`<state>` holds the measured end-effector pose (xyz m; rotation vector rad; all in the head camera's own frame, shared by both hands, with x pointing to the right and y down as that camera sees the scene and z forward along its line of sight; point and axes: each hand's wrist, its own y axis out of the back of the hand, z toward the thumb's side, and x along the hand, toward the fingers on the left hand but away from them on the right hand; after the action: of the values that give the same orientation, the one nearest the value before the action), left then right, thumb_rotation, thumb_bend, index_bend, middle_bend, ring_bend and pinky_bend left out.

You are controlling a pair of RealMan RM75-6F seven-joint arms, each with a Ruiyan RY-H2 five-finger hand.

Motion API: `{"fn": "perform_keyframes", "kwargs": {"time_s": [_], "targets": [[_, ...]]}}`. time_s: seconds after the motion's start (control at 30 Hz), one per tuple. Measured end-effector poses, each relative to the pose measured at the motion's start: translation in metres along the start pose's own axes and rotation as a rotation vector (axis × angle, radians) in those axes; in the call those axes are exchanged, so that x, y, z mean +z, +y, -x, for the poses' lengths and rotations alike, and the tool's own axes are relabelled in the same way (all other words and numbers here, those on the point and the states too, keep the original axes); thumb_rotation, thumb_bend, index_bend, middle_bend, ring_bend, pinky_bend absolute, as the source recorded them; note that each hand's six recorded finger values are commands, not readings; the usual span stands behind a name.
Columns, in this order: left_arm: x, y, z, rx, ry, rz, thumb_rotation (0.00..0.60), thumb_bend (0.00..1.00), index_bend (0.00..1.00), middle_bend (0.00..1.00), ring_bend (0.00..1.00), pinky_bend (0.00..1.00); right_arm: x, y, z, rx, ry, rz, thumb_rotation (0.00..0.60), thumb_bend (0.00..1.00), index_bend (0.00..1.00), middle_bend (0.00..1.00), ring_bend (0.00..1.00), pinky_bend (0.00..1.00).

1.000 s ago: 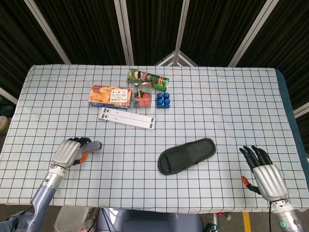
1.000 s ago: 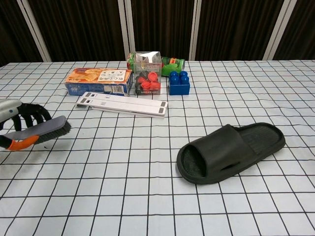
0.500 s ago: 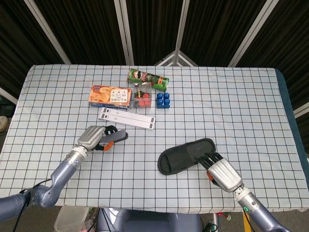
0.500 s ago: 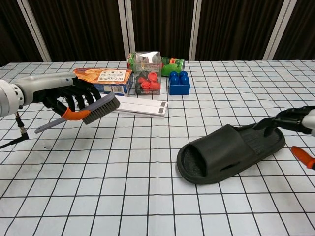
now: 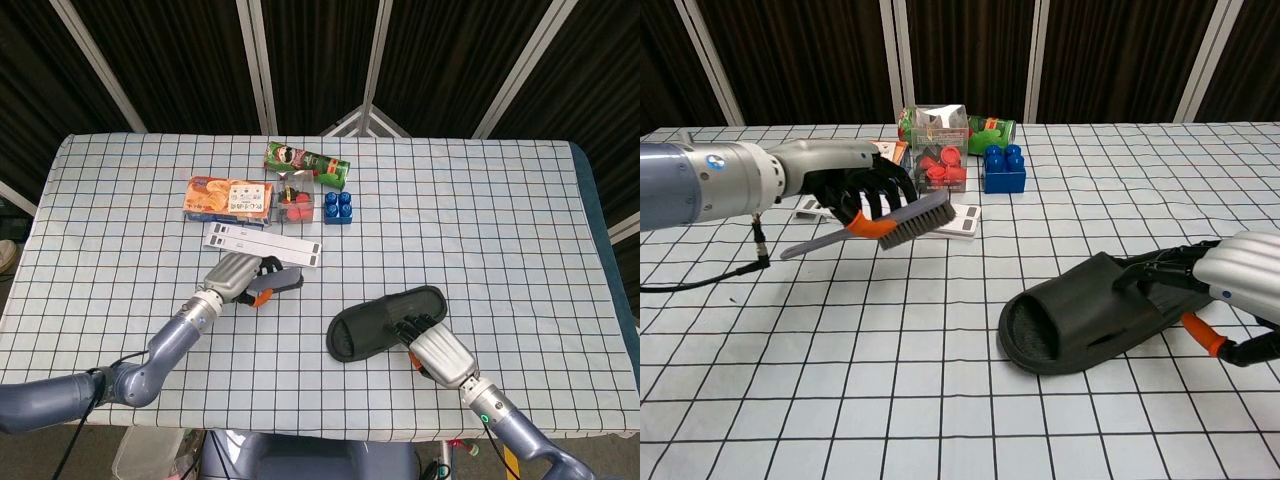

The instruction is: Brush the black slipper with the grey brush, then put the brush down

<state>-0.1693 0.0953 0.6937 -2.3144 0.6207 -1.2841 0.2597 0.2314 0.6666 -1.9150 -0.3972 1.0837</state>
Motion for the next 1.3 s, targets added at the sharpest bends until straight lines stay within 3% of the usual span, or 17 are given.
{"fn": "perform_keyframes", "kwargs": {"time_s": [0.3,0.53,0.77,1.3], "targets": [[0.039,-0.035,-0.032,-0.130,-0.026,0.074,0.600,0.64,0.41,0.59,0.44,0.49,0.005,-0.002,0.002,-0.009,0.000,0.032,0.600,0.73,0.18,0.29,0.22,0.28],[0.075,-0.055,-0.049,-0.200,-0.061,0.072,0.600,0.64,0.41,0.59,0.44,0.49,0.007,-0.005,0.002,-0.006,0.005,0.041,0.600,0.73,0.18,0.29,0.22,0.28],[0.096,-0.052,-0.053,-0.201,-0.076,0.051,0.600,0.64,0.41,0.60,0.45,0.51,0.009,-0.006,0.002,-0.003,0.017,0.044,0.600,0.73,0.18,0.29,0.22,0.28],[0.130,-0.046,-0.067,-0.193,-0.079,0.153,0.600,0.66,0.42,0.59,0.45,0.50,0.011,-0.014,-0.001,0.035,0.029,0.035,0.600,0.73,0.18,0.29,0.22,0.28]]}}
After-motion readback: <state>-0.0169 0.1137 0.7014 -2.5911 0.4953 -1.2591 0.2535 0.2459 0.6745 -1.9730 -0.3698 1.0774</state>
